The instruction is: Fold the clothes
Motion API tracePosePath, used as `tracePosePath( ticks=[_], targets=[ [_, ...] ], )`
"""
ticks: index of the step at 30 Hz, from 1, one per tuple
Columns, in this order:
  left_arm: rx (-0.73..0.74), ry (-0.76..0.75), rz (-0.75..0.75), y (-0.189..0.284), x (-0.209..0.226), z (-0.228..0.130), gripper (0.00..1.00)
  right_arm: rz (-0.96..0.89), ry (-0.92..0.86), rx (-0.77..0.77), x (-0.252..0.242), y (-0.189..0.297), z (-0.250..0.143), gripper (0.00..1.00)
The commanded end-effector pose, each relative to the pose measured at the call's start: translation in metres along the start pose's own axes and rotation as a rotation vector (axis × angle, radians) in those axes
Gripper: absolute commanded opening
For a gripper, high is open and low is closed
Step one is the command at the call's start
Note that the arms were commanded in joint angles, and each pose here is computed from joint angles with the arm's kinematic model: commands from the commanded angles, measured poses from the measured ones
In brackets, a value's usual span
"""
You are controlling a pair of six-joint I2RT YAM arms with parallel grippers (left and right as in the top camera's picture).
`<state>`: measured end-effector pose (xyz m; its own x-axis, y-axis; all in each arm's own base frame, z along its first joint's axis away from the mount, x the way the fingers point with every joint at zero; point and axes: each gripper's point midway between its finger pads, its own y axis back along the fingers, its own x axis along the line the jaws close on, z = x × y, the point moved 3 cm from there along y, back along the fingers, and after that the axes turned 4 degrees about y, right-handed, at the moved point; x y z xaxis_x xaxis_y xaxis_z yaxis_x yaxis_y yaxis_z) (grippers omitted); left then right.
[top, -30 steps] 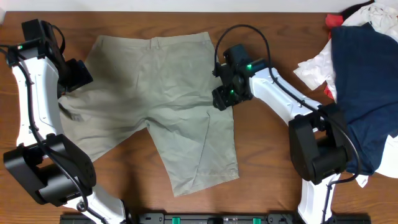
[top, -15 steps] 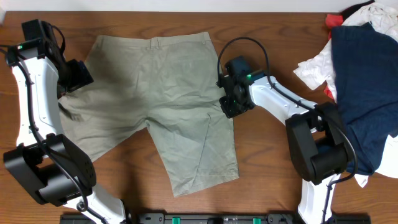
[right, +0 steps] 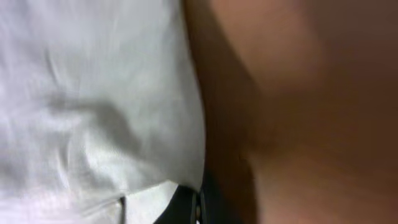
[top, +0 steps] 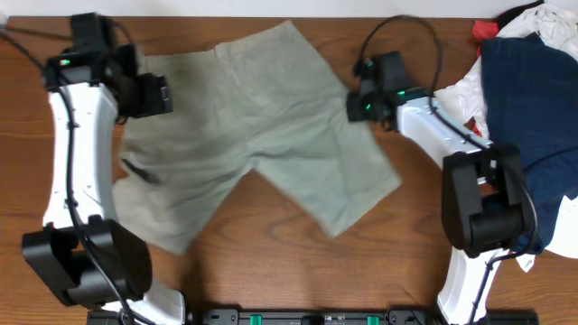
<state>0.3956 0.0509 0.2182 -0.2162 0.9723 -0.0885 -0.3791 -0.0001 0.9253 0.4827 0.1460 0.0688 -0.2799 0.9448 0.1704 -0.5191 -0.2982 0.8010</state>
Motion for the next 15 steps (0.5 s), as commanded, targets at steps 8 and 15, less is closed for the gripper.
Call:
tracePosePath(
  ticks=[8,15],
  targets=[
    [-0.159,-0.252,-0.115,-0.003,-0.093,0.023,0.91,-0.089,-0.181,-0.209,-0.044,-0.034,0.050,0.01],
    [-0.095,-0.401,-0.142,-0.061,-0.139,0.013,0.92,-0.122,-0.218,-0.216,-0.082,-0.012,0.087,0.08]
  ],
)
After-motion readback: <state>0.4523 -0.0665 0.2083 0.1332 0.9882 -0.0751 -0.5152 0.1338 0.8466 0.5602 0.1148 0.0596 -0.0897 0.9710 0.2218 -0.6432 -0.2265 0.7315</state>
